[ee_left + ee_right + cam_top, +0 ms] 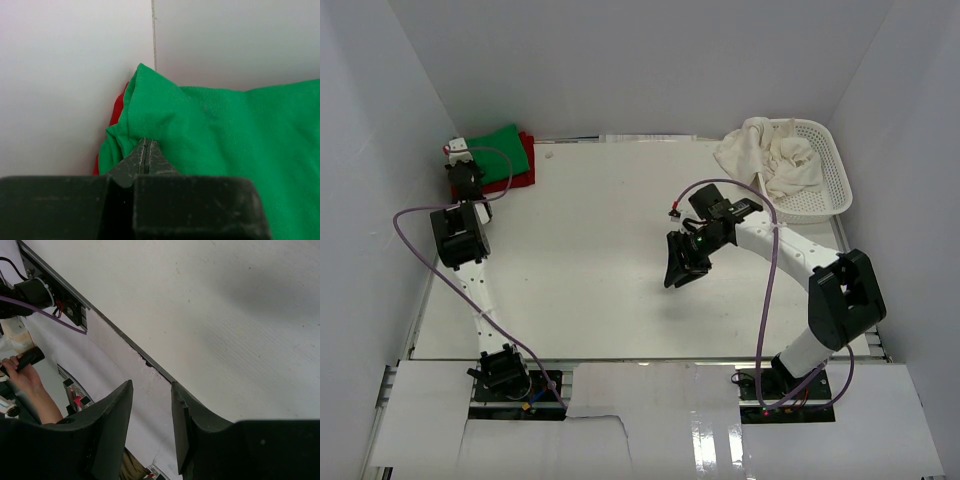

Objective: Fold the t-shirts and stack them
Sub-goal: Put the neatly folded tshirt into the corner of the board with the left arm

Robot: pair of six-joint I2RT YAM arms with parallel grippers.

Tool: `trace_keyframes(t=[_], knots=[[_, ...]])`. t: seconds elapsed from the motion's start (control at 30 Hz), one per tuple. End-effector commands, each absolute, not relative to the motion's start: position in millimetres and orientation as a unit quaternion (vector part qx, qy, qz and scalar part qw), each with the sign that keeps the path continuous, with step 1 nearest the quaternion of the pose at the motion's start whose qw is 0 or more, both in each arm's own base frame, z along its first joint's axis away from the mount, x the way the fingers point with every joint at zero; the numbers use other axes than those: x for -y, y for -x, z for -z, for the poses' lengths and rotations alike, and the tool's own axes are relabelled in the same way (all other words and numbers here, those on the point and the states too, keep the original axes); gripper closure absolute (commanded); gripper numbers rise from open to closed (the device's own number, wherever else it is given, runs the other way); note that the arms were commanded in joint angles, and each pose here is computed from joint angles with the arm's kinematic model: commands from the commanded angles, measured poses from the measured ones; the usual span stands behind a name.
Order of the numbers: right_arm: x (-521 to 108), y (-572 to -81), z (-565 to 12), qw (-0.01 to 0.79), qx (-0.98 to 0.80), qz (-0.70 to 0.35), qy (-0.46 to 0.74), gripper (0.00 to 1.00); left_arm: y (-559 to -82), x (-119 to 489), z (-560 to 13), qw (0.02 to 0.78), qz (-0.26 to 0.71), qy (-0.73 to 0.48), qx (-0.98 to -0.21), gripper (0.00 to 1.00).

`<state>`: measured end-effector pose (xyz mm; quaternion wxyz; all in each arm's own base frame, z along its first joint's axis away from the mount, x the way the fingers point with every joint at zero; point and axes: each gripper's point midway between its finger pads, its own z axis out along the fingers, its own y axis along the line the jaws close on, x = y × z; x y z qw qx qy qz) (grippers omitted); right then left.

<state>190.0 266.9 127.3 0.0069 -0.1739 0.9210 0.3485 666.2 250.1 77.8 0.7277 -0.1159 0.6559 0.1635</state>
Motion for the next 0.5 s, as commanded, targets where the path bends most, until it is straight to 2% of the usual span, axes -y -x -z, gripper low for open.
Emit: trace_keyframes(t=[0.0, 0.3, 0.47], knots=[[-269.9, -185.4, -141.0, 0.027, -0.911, -0.368, 0.185, 0.57, -666.0, -244.7, -129.3, 0.745, -0.151, 0.125, -0.638, 1.00], [-262.5, -174.7, -155.8, 0.059, -0.901, -0.381, 0.197, 0.57, -671.8, -201.4, -224.2, 0.778, -0.192, 0.081, -0.592, 1.00], [-254.3, -163.4, -155.7, 0.068, -0.898, -0.383, 0.205, 0.57, -663.1, -163.6, -266.4, 0.798, -0.160, 0.063, -0.577, 1.00]])
